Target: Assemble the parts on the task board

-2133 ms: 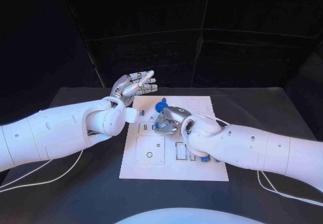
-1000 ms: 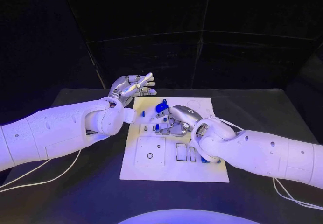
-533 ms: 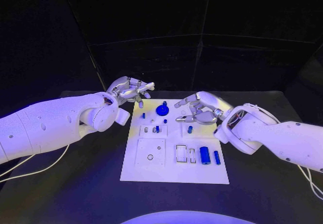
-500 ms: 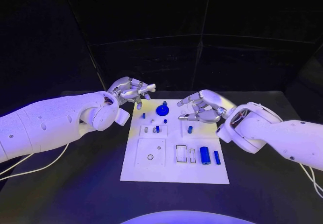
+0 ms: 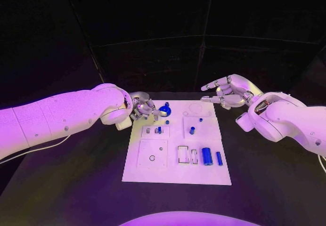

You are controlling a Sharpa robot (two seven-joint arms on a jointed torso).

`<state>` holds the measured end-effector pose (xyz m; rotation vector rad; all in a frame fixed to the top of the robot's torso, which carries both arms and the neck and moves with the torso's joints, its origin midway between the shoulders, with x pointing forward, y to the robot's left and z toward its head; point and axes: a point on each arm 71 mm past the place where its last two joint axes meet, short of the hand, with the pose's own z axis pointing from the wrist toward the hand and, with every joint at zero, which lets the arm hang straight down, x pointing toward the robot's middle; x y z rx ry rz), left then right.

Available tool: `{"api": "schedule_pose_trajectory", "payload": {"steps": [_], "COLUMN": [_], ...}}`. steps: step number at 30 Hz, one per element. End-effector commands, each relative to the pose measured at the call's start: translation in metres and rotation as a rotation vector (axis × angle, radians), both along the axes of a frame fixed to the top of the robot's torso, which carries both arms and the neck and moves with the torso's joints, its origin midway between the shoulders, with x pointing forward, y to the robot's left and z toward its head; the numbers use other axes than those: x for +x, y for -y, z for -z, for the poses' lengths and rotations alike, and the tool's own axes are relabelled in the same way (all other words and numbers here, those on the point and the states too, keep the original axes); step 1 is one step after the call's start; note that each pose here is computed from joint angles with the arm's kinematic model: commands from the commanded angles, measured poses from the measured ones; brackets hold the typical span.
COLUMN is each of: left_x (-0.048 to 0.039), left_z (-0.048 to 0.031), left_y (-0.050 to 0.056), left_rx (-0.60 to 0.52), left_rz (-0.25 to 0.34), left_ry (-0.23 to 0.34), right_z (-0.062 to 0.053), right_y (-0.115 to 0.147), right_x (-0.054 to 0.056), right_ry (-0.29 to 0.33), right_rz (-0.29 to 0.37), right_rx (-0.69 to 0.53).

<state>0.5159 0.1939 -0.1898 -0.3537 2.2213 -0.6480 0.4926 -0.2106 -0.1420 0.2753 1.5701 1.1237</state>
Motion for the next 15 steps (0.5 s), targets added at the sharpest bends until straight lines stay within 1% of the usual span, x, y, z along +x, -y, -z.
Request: {"api": "schedule_pose_trajectory", "payload": {"steps": [1,8,15], "left_x": [0.0,0.0026,0.0047], "left_z": [0.0058,0.0081,0.0092], "left_y": [-0.002,0.012,0.019], "left_rx": [0.239,0.318,0.355], "left_rz": [0.015,0.031,0.04], "left_ry": [-0.04,-0.05,-0.059], "right_z": [0.0,0.001,0.001], "right_y": [0.0,0.003,0.004], "right_x": [0.003,0.007,0.01], "right_ry": [-0.031,-0.035,-0.039], "right_rz": [0.003,0.021,0.032], "right_rx": [0.027,0.021,0.017]}}
